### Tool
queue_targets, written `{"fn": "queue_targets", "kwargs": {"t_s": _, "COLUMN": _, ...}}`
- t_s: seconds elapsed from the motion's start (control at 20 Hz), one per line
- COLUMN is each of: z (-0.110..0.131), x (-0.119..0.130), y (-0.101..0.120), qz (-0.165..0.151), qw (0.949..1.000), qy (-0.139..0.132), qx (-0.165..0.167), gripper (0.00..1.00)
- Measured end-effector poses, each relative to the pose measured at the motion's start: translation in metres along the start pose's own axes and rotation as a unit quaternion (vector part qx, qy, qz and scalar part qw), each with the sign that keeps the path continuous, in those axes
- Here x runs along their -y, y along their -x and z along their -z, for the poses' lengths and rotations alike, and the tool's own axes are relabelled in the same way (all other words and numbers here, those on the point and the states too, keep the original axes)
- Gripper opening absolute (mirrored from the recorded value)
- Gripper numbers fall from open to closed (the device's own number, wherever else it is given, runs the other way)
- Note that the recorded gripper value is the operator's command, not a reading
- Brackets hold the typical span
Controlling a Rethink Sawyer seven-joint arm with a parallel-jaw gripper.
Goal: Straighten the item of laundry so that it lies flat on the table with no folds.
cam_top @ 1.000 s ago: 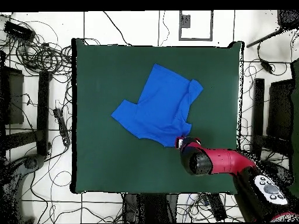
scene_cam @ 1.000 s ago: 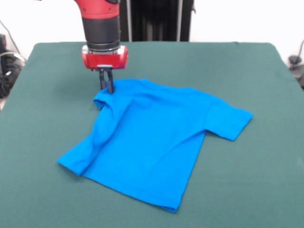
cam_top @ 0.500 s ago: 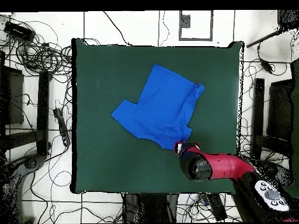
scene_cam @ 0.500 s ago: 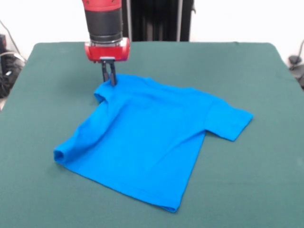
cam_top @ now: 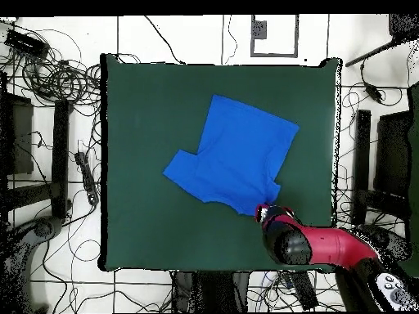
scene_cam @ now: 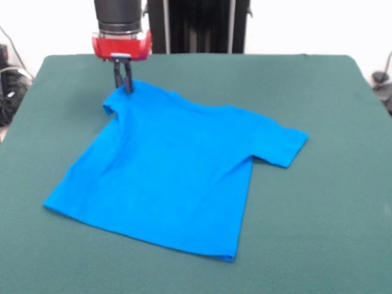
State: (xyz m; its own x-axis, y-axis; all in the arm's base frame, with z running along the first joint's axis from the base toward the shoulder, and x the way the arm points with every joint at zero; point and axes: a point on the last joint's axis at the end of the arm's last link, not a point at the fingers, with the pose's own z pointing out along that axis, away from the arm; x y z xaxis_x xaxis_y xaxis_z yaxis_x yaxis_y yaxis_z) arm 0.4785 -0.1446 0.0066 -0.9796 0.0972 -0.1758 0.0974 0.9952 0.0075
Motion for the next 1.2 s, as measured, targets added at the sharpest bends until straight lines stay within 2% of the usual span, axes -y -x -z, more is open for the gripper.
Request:
{"fn": "queue_targets", "kwargs": {"t_s": 0.35, "z": 0.007, "x": 0.015, "y": 0.004, "qz": -0.009, "qw": 0.9999, "qy": -0.009, "qx": 0.008, "gripper": 0.0}}
{"fn": "queue_targets", "kwargs": {"t_s": 0.6, "z": 0.007, "x": 0.015, "y": 0.003, "qz": -0.009, "qw": 0.9999, "qy": -0.01, "qx": 0.007, "gripper": 0.0}}
{"fn": "queue_targets", "kwargs": {"t_s": 0.75, "z": 0.007, "x": 0.01, "y": -0.004, "qz": 0.002, "qw": 0.9998, "qy": -0.022, "qx": -0.004, "gripper": 0.0}}
{"fn": "queue_targets", "kwargs": {"t_s": 0.95, "z": 0.005, "x": -0.008, "y": -0.019, "qz": 0.044, "qw": 0.9976, "qy": -0.05, "qx": -0.02, "gripper": 0.0}}
{"fn": "queue_targets", "kwargs": {"t_s": 1.0, "z": 0.007, "x": -0.021, "y": -0.024, "qz": 0.073, "qw": 0.9947, "qy": -0.07, "qx": -0.02, "gripper": 0.0}}
{"fn": "queue_targets", "kwargs": {"t_s": 1.2, "z": 0.011, "x": -0.039, "y": -0.028, "qz": 0.114, "qw": 0.989, "qy": -0.093, "qx": -0.012, "gripper": 0.0}}
